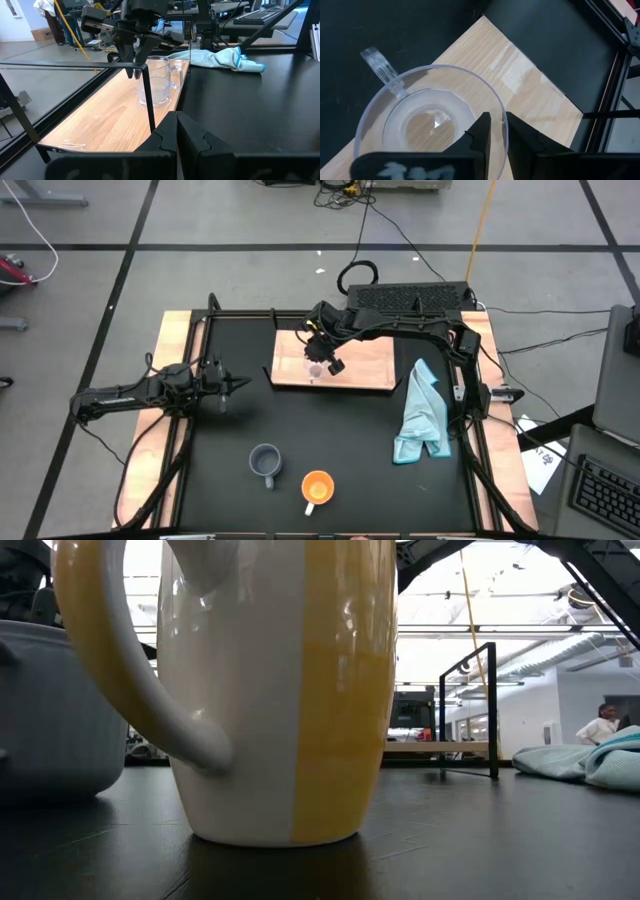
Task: Stack small to large cups/mugs on shelf
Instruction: Put the transparent mug on the shelf
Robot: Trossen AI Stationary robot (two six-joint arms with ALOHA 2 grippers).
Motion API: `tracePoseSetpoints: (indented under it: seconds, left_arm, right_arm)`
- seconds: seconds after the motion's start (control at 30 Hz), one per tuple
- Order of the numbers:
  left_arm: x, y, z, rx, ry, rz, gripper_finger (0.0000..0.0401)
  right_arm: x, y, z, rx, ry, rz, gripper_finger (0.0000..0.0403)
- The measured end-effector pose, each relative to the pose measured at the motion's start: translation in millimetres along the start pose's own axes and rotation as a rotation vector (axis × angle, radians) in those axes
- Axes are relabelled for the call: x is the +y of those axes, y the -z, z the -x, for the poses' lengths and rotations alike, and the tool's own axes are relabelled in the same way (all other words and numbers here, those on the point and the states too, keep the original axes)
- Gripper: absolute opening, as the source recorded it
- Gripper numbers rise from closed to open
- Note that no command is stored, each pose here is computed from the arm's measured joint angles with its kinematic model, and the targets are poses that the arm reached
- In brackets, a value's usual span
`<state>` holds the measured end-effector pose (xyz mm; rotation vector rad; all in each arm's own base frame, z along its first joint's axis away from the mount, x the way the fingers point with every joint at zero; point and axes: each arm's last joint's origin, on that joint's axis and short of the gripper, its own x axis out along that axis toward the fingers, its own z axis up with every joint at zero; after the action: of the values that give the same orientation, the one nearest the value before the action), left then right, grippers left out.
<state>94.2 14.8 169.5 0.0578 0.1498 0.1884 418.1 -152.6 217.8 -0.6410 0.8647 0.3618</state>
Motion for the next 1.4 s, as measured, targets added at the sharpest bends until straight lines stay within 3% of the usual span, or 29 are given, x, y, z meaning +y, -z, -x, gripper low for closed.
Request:
tracePoseSetpoints:
  seconds: [0.47, 1.4]
  left_arm:
    - [0.0, 0.0, 0.0, 0.000, 0.000, 0.003, 0.0003]
    - [0.0, -0.3, 0.0, -0.003, 0.000, 0.016, 0.0003]
  right_arm:
    - [-1.5, -3.0, 7.5, -0.009, 0.022, -0.023, 0.0070]
    - [-3.0, -7.6, 15.4, -0.029, 0.040, -0.043, 0.0071]
